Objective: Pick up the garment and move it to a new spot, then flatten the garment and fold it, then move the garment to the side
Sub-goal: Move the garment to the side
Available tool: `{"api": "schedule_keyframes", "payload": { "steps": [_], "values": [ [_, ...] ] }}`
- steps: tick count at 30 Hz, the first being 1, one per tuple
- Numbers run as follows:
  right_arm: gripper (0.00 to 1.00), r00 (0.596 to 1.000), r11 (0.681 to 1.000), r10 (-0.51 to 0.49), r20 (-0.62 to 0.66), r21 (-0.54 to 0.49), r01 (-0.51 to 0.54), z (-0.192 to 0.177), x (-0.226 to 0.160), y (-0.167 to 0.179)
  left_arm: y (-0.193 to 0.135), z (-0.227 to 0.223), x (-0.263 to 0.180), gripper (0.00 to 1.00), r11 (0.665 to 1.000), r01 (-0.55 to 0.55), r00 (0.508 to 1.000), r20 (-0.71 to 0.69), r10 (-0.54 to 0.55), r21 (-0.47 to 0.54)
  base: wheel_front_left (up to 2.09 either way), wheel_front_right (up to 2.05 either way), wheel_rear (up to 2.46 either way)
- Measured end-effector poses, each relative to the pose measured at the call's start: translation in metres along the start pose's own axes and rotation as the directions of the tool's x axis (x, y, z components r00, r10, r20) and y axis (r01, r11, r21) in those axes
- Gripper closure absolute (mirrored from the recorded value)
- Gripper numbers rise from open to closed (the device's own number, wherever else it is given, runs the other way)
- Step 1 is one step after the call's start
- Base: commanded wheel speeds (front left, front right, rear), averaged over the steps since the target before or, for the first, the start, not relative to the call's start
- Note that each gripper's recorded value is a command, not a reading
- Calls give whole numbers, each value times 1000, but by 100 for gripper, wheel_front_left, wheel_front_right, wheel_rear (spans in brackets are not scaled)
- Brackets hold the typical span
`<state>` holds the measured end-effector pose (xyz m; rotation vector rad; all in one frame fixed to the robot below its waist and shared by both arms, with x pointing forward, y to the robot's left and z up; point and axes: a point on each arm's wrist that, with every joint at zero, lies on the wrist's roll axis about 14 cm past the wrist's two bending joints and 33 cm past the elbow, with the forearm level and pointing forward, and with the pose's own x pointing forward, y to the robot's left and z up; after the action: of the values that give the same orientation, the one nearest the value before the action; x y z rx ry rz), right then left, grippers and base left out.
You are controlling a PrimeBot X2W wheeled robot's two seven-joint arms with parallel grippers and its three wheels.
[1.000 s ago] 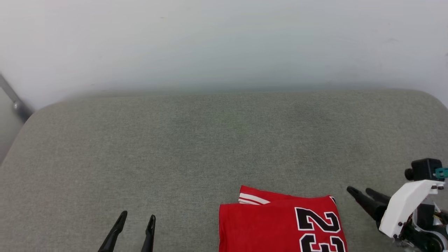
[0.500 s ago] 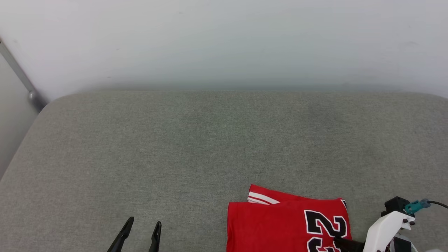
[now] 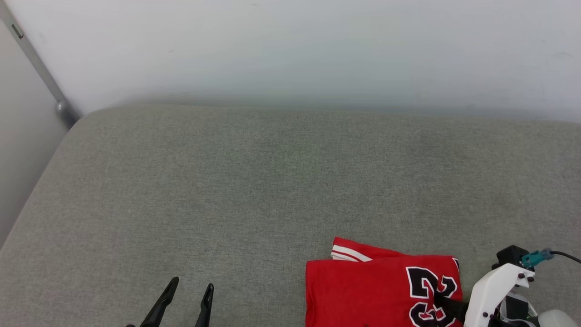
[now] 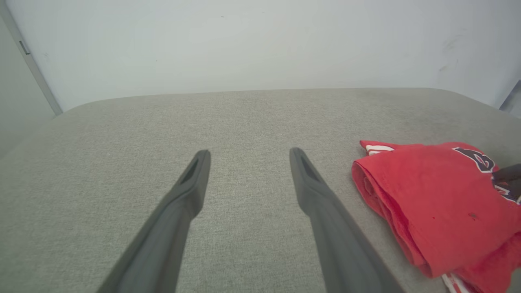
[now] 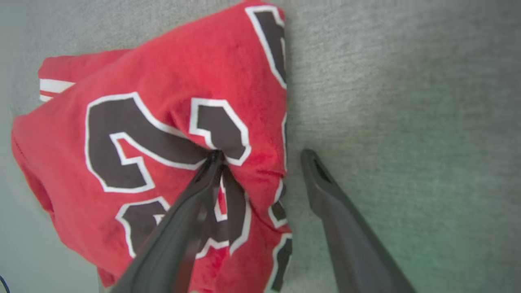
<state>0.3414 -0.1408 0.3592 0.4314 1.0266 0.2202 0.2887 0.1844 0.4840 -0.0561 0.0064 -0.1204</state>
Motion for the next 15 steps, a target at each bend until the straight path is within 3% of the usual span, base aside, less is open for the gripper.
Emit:
{"api": "schedule_keyframes", "payload": {
  "steps": [2, 4, 5, 15],
  "values": [
    [0, 1000, 1000, 0, -6, -17, 0, 0, 3, 1, 1, 0, 1, 0, 1000, -1, 1000, -1, 1, 0, 0, 0, 0],
    [78, 1000, 1000, 9, -1, -27, -9, 2, 5, 4, 1, -2, 1, 0, 1000, -2, 1000, -7, 2, 0, 0, 0, 0],
    [100, 1000, 1000, 10, 0, -29, -10, 2, 6, 4, 1, -2, 1, 0, 1000, -3, 1000, -9, 3, 1, 0, 0, 0],
    [100, 996, 999, 53, 70, -12, -52, 18, -4, 7, -9, -1, 21, 0, 999, 41, 999, -1, -41, -16, 0, 0, 0]
  ]
}}
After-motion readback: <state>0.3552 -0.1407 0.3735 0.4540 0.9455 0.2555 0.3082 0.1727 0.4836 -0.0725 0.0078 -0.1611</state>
